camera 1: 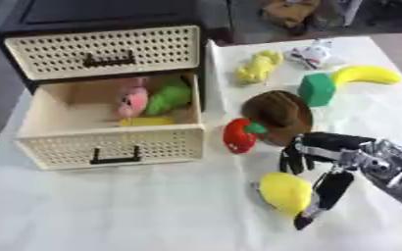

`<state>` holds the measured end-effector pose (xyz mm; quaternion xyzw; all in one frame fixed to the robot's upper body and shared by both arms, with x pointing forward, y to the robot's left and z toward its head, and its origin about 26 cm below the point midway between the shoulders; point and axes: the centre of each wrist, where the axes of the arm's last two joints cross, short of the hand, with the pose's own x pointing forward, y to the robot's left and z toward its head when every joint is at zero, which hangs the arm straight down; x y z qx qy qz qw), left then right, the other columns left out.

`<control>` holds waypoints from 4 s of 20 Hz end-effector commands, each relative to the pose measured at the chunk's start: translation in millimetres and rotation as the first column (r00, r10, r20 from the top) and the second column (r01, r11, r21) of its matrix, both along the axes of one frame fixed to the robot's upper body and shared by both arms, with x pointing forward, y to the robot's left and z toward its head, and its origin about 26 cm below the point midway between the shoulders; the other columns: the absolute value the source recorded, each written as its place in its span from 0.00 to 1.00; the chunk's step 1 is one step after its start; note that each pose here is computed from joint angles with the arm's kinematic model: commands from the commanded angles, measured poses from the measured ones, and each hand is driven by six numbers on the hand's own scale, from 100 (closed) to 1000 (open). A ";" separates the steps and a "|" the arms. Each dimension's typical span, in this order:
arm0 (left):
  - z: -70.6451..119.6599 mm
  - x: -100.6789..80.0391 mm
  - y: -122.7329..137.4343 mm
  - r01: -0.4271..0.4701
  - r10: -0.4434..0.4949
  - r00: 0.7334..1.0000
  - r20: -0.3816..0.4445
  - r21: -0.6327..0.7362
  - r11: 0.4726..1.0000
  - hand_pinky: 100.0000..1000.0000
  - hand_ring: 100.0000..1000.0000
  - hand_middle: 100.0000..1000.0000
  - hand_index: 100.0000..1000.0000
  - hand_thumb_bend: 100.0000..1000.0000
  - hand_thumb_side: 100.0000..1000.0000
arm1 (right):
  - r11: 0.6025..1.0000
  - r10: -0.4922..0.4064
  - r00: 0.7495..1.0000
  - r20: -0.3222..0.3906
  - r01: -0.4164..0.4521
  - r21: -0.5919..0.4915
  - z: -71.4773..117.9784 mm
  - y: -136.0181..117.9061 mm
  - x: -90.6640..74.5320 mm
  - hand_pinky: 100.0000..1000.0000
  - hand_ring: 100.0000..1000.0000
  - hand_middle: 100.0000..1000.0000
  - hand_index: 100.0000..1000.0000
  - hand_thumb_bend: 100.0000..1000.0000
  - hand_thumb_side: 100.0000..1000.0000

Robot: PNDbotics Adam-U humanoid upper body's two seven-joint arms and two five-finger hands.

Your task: Pick up objects from table and place into drawer.

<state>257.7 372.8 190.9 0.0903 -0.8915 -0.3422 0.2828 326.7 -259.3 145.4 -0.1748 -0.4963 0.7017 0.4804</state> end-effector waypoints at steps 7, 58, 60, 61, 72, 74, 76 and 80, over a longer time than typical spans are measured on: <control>7.5 -2.1 1.2 0.009 -0.010 1.000 0.022 0.021 1.000 0.03 0.17 0.23 0.70 0.00 0.87 | 1.000 0.006 0.994 0.106 -0.006 -0.004 -2.4 0.5 4.2 0.42 0.47 0.32 0.47 0.91 0.30; 6.8 -2.4 1.5 0.020 -0.020 1.000 0.016 0.021 1.000 0.02 0.17 0.22 0.69 0.00 0.86 | 0.943 0.060 0.903 0.425 -0.191 0.272 79.0 22.0 -13.1 0.35 0.39 0.23 0.28 0.75 0.19; 6.8 -2.4 1.4 0.022 -0.022 1.000 0.014 0.021 1.000 0.03 0.17 0.22 0.69 0.00 0.86 | 0.924 0.059 0.884 0.464 -0.224 0.309 96.3 26.6 -14.6 0.35 0.39 0.23 0.27 0.74 0.25; 6.7 -2.4 1.4 0.022 -0.022 1.000 0.013 0.020 1.000 0.03 0.17 0.22 0.69 0.00 0.86 | 0.915 0.056 0.876 0.479 -0.237 0.327 103.6 28.5 -15.2 0.35 0.39 0.23 0.27 0.73 0.27; 7.3 -1.0 -0.7 0.035 -0.035 0.999 0.008 0.008 0.999 0.03 0.17 0.22 0.68 0.00 0.86 | 0.791 -0.039 0.818 0.574 -0.325 0.517 155.8 61.6 11.3 0.35 0.38 0.23 0.28 0.65 0.44; 7.6 -0.7 -1.1 0.038 -0.038 0.999 0.008 0.007 0.999 0.03 0.17 0.22 0.68 0.00 0.86 | 0.784 -0.049 0.816 0.575 -0.325 0.528 156.3 69.0 22.2 0.35 0.38 0.23 0.28 0.66 0.46; 7.6 -0.5 -1.4 0.041 -0.041 0.999 0.009 0.006 0.999 0.03 0.17 0.22 0.68 0.00 0.85 | 0.778 -0.065 0.811 0.582 -0.324 0.538 156.3 74.6 32.7 0.35 0.38 0.23 0.28 0.65 0.49; 9.5 1.0 -3.2 0.052 -0.052 0.999 0.012 0.003 0.999 0.02 0.17 0.22 0.68 0.00 0.85 | 0.773 -0.096 0.791 0.604 -0.323 0.546 153.6 84.2 52.0 0.35 0.39 0.23 0.28 0.65 0.52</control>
